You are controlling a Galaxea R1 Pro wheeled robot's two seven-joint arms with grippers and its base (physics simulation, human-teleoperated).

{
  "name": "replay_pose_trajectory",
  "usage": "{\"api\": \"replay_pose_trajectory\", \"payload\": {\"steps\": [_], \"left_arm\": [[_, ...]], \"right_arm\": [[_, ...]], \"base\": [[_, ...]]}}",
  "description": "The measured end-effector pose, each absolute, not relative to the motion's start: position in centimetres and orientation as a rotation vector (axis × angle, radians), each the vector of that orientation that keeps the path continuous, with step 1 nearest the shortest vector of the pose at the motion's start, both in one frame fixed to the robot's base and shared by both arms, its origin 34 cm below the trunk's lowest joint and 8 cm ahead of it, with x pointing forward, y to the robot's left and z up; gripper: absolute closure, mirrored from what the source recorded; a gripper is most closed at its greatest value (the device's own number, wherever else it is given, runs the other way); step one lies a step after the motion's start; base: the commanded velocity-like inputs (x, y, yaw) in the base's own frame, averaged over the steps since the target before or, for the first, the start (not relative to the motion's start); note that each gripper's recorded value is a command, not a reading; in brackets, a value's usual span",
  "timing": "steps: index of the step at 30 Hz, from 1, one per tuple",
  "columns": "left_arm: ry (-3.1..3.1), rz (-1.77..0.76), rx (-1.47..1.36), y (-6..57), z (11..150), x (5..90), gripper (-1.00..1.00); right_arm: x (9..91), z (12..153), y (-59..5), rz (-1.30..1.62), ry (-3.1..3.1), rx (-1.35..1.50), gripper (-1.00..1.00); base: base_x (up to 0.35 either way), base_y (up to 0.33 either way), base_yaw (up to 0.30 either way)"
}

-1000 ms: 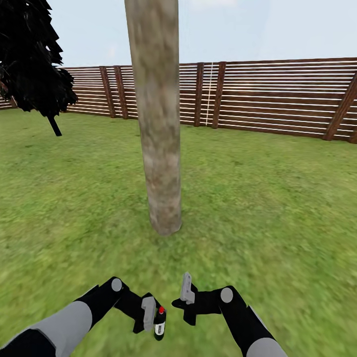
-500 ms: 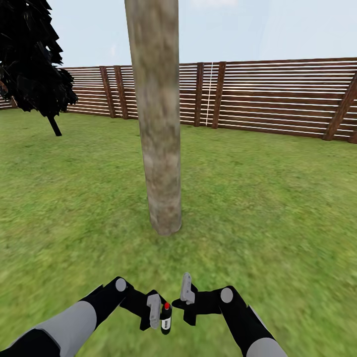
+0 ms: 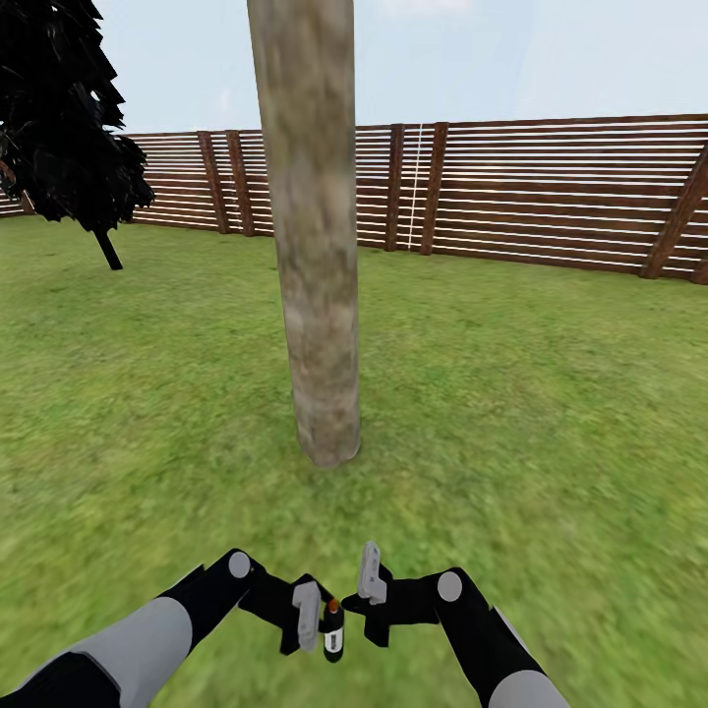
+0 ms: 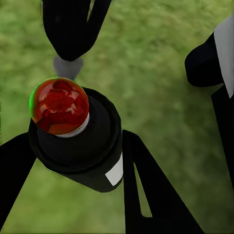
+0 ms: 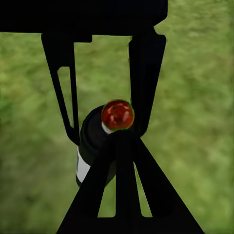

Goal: In the garden, pick up the pesticide atomizer on the floor and spray pesticide onto both trees until each tree trunk is fully covered.

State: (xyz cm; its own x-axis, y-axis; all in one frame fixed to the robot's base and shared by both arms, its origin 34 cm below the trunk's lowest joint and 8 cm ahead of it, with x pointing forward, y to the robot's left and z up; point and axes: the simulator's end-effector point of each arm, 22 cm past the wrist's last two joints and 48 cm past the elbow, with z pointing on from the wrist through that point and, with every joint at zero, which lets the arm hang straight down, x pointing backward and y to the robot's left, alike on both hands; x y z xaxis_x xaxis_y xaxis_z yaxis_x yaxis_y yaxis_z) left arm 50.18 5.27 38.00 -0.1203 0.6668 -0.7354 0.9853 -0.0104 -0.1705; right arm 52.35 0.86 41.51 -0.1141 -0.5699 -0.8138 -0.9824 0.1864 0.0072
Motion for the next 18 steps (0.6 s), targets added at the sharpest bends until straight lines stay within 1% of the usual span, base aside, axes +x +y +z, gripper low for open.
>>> {"api": "replay_pose_trajectory", "payload": {"steps": [7, 12, 15, 18], "left_arm": [[1.820, -0.984, 1.701, 5.1, 38.3, 49.8, 1.00], [1.848, -0.974, 1.706, 6.2, 37.7, 49.6, 1.00], [1.903, -0.946, 1.711, 8.7, 36.7, 49.4, 1.00], [1.980, -0.887, 1.708, 13.5, 35.7, 49.7, 1.00]], "right_arm": [[52.4, 41.5, 0.9, 0.761, 1.776, -1.465, 1.00], [52.4, 41.5, 0.9, 0.762, 1.776, -1.465, 1.00], [52.4, 41.5, 0.9, 0.762, 1.776, -1.465, 1.00], [52.3, 41.5, 0.9, 0.762, 1.777, -1.465, 1.00]], "base": [[0.000, 0.000, 0.000], [0.000, 0.000, 0.000], [0.000, 0.000, 0.000], [0.000, 0.000, 0.000]]}}
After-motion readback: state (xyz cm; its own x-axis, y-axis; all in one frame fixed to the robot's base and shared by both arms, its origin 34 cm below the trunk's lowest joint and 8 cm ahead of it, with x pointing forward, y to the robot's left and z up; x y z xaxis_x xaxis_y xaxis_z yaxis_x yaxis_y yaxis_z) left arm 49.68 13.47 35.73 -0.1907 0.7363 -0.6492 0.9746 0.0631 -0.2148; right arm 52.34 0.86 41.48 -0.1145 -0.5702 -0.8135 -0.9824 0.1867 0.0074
